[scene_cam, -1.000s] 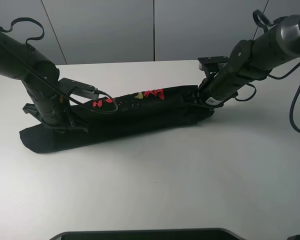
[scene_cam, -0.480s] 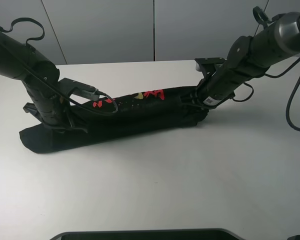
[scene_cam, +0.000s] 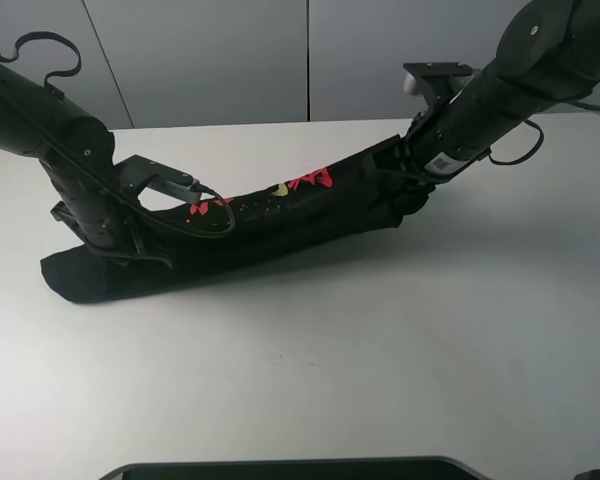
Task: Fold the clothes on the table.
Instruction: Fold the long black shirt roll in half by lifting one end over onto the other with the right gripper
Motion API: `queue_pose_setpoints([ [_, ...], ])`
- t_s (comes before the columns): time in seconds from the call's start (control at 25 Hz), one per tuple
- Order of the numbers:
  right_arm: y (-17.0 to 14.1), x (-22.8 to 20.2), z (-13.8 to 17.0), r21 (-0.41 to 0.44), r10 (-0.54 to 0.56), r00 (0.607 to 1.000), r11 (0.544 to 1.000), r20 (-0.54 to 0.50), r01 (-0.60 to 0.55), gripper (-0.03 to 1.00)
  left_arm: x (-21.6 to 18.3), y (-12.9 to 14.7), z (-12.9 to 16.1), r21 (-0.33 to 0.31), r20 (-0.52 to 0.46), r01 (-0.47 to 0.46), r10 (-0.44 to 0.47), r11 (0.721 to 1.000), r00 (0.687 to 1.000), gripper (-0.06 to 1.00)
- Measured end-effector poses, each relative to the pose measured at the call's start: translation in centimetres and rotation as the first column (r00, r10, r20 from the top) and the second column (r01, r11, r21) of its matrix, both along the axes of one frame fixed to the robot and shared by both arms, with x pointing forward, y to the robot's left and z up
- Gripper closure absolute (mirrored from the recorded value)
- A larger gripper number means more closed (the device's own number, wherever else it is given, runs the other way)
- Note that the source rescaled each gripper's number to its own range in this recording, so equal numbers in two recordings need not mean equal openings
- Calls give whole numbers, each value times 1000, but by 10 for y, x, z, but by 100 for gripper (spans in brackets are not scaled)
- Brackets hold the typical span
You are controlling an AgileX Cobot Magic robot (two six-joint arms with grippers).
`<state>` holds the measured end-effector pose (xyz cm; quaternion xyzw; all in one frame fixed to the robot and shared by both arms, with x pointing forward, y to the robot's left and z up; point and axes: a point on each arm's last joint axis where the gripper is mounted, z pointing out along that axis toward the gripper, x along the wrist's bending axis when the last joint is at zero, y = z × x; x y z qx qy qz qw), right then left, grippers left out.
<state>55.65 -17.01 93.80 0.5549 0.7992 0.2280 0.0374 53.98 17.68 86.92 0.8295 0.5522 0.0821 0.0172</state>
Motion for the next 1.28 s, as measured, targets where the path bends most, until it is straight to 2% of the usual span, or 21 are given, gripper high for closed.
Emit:
queue_pose_setpoints([
  [0.2,-2,-2,5,-27,16,1000,999,2,-16,82,1,-13,13,-154,51,21,-13,988,999,94],
  [0.28,-4,-3,4,-44,11,1000,999,-2,-11,82,5,-19,28,-200,95,65,-47,978,994,90],
  [0.44,-9,-3,3,-92,-13,1000,996,-15,12,82,17,-32,56,-297,180,129,-77,946,981,81],
  [0.52,-12,-3,2,-121,-30,999,992,-16,28,82,22,-38,63,-344,194,136,-72,929,978,81],
  [0.76,-23,-6,12,-232,-48,999,971,8,49,82,25,-54,80,-457,213,226,-140,860,967,78],
  [0.88,-25,-9,27,-217,-49,997,974,52,59,82,27,-57,102,-472,276,276,-157,837,948,71],
  [1.0,-15,-15,39,-193,4,997,981,82,12,82,26,-56,131,-472,359,327,-161,819,920,64],
  [1.28,46,-39,47,-89,163,977,984,136,-152,82,3,-46,207,-451,554,441,-143,776,820,59],
])
